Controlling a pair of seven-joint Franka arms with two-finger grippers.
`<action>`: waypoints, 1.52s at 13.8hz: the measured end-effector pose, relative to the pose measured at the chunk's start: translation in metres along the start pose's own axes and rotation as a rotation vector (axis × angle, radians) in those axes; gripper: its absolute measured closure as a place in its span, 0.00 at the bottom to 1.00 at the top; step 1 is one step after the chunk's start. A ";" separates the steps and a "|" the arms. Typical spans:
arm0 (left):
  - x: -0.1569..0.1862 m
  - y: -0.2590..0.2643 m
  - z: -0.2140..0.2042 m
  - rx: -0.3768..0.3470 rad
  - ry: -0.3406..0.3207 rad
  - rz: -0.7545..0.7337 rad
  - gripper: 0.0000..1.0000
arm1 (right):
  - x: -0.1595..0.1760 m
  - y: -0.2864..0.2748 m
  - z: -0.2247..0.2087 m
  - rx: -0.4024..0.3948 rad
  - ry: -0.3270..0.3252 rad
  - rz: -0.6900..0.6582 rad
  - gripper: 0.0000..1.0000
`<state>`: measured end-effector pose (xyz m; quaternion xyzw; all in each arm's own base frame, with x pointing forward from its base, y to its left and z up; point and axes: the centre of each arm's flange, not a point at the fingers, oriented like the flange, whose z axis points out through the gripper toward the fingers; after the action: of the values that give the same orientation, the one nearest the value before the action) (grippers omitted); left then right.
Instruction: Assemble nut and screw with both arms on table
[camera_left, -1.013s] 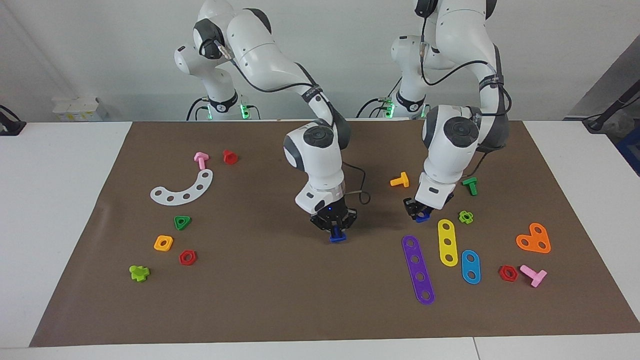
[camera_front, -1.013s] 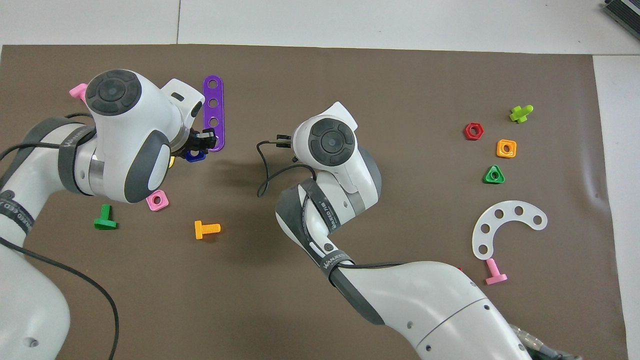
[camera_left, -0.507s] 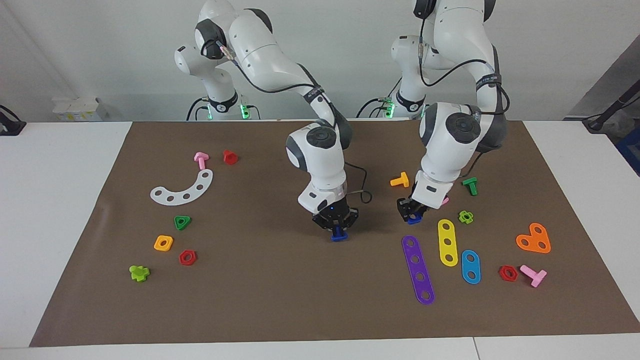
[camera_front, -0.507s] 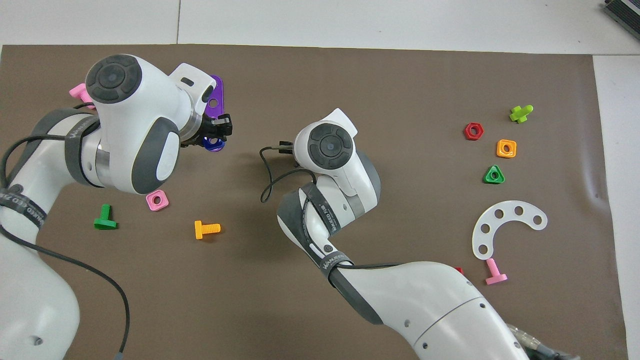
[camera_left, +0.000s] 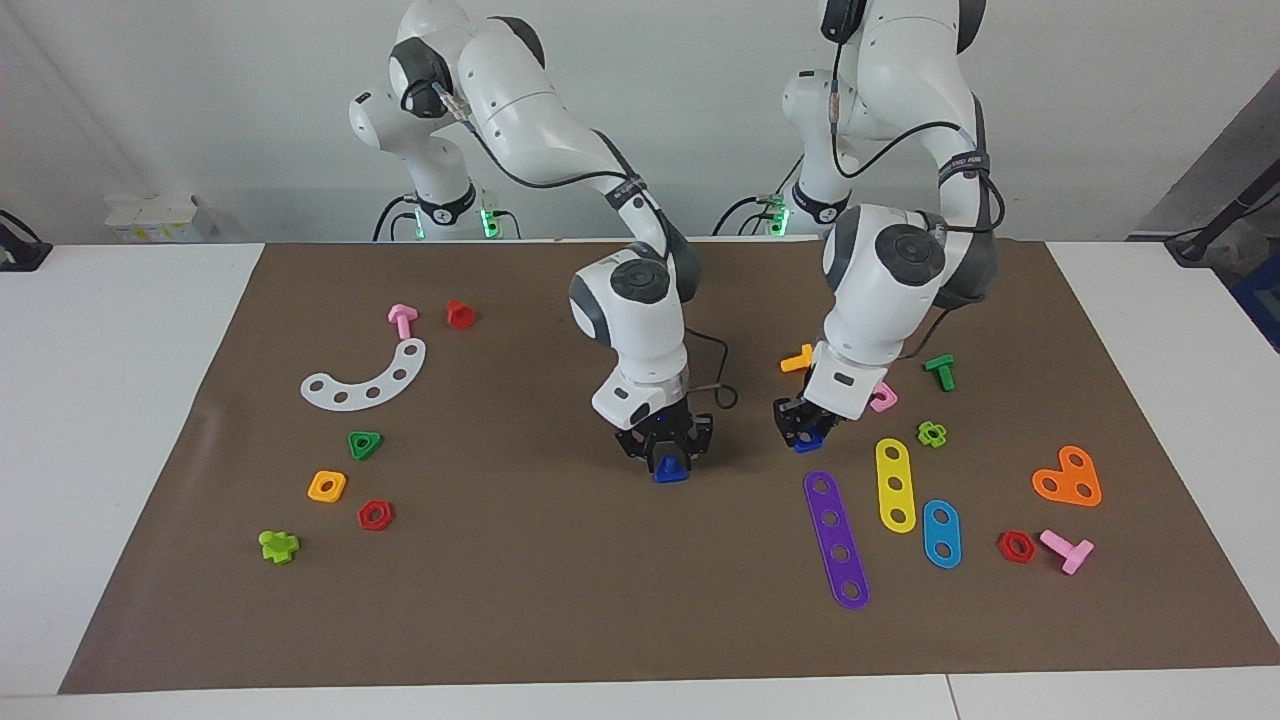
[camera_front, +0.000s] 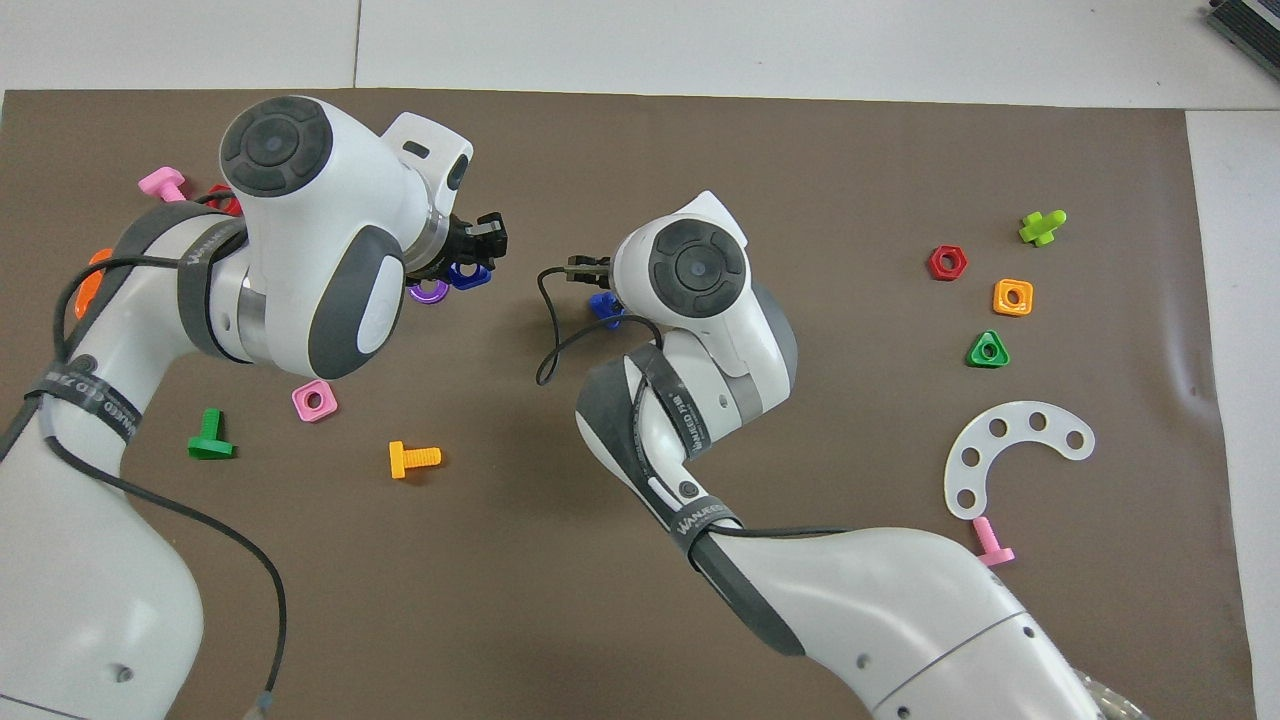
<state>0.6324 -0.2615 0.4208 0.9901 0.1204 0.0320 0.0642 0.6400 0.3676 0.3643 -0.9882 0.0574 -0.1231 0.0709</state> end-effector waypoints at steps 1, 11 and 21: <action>-0.002 0.014 0.002 -0.006 0.004 -0.008 0.54 | 0.014 0.017 -0.024 -0.006 -0.006 0.001 0.00; -0.041 0.107 0.052 -0.010 -0.016 -0.029 0.54 | 0.079 0.246 -0.216 -0.076 -0.130 -0.045 0.00; -0.059 0.114 0.091 0.017 -0.038 -0.015 0.54 | 0.037 0.352 -0.325 -0.164 -0.281 -0.109 0.00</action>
<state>0.6089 -0.3961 0.3430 0.9901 0.1271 0.0116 0.0582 0.5603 -0.0239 0.6306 -0.9998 0.0029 0.0178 -0.0092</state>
